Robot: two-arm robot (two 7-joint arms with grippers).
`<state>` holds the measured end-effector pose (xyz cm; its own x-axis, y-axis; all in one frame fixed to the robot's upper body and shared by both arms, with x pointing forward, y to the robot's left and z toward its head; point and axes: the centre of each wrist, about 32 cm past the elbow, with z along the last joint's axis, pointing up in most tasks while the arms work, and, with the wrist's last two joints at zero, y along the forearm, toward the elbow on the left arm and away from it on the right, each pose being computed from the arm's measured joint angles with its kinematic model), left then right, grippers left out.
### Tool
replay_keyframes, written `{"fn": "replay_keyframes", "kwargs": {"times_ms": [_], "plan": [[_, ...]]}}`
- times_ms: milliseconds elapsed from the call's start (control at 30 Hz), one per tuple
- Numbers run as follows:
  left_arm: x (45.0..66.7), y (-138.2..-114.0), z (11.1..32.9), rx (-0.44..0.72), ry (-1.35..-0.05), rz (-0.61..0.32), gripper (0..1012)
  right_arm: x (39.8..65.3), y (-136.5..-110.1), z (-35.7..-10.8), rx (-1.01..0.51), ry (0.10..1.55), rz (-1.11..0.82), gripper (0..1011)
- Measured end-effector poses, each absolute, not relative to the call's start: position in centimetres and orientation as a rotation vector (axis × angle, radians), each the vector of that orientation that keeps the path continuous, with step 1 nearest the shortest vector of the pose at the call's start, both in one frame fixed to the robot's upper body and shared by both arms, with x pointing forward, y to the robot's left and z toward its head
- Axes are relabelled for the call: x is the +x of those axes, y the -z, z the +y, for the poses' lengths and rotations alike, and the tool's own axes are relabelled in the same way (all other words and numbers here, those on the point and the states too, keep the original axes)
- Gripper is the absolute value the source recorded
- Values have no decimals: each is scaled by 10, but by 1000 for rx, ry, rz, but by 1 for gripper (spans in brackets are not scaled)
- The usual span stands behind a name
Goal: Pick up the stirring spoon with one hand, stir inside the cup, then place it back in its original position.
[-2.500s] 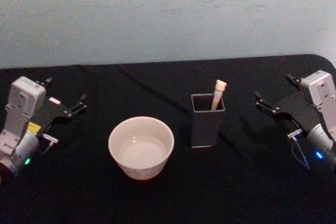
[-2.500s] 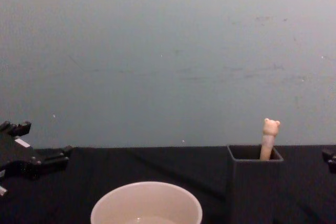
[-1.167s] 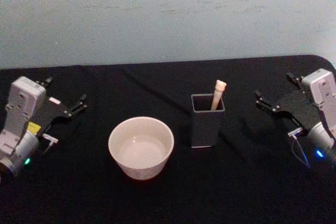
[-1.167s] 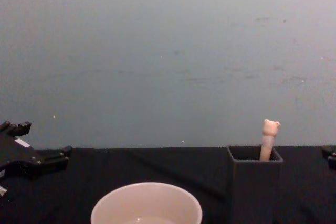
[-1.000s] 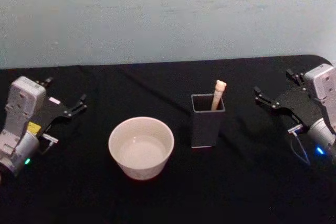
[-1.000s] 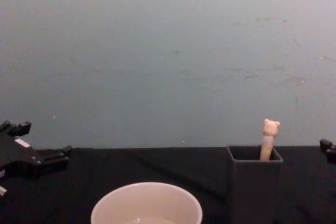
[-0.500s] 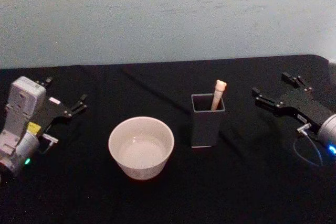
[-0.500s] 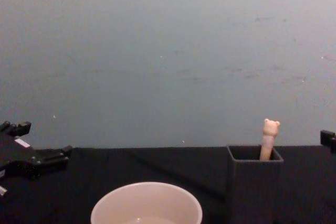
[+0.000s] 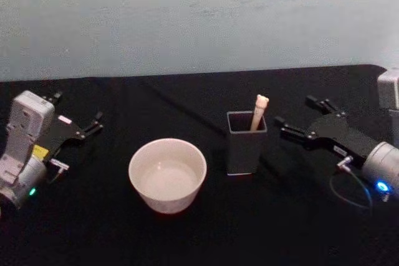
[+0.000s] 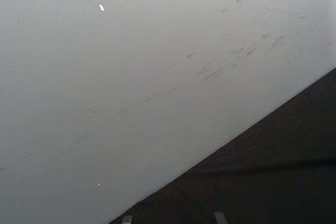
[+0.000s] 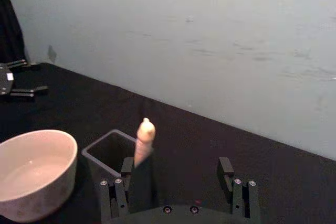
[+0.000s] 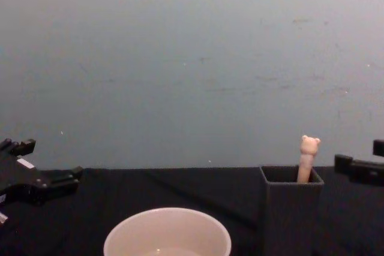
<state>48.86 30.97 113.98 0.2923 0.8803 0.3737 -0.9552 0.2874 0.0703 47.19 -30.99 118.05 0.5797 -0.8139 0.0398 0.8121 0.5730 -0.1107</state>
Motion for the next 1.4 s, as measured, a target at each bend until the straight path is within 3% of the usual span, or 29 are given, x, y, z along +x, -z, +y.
{"fn": "replay_keyframes", "kwargs": {"times_ms": [767, 1400], "plan": [[489, -1140, 310, 304, -1248, -285, 1001, 506, -1178, -288, -120, 846, 29, 1002], [489, -1140, 310, 304, -1248, -285, 1001, 516, -1176, -282, -122, 837, 42, 1002]]}}
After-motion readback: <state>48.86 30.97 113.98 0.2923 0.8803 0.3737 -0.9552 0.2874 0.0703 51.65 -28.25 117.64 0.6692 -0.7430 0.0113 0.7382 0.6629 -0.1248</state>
